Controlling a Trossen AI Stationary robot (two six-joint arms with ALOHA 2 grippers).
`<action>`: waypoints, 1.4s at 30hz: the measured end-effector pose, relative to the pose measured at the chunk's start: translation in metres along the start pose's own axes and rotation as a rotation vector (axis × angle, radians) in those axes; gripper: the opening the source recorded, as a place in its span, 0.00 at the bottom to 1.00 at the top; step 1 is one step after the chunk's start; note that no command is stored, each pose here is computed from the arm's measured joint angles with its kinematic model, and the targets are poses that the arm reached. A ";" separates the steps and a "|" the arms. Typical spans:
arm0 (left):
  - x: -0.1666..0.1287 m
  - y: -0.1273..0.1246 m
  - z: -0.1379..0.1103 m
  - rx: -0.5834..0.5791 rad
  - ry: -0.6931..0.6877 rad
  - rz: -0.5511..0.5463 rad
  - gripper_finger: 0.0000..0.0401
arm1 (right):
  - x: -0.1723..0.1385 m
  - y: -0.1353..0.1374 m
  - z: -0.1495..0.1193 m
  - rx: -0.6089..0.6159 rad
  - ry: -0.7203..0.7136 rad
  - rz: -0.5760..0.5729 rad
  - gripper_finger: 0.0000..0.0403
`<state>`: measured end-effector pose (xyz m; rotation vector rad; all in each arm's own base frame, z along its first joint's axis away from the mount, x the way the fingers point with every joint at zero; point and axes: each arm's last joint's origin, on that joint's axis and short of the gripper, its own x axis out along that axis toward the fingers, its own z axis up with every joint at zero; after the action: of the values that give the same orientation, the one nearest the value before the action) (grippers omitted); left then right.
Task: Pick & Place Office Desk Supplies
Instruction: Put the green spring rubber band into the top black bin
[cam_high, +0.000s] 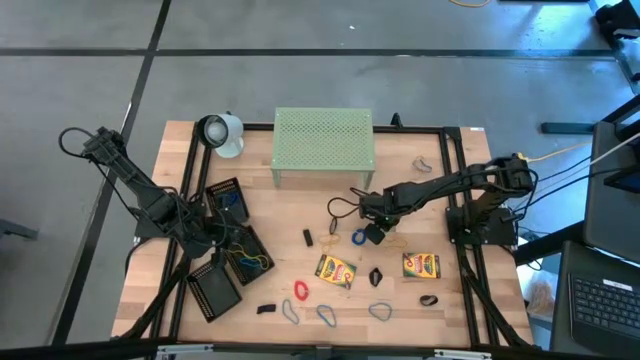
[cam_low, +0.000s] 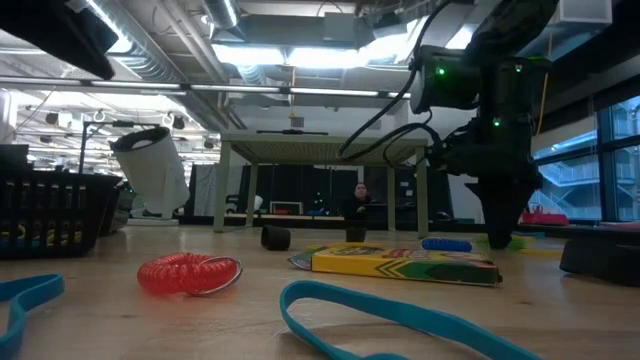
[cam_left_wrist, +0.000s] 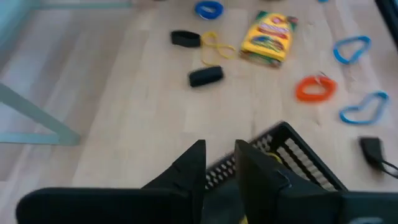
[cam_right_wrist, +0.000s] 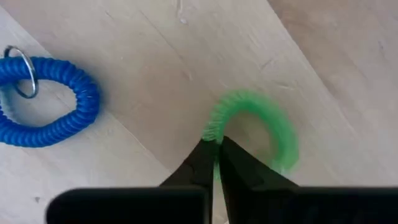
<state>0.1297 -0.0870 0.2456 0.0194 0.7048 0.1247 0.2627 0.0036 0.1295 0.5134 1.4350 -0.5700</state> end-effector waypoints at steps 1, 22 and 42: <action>0.000 0.001 0.000 0.000 -0.014 0.022 0.19 | 0.000 0.001 -0.001 -0.005 -0.003 -0.003 0.03; 0.023 -0.028 0.042 0.112 -0.372 0.189 0.37 | -0.097 0.079 0.028 -0.398 -0.663 0.434 0.03; 0.098 -0.018 0.077 0.191 -0.462 0.105 0.45 | -0.119 0.097 0.033 -0.870 -0.918 0.667 0.03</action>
<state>0.2552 -0.0912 0.2400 0.2608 0.2518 0.1468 0.3445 0.0631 0.2491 -0.0240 0.4586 0.3587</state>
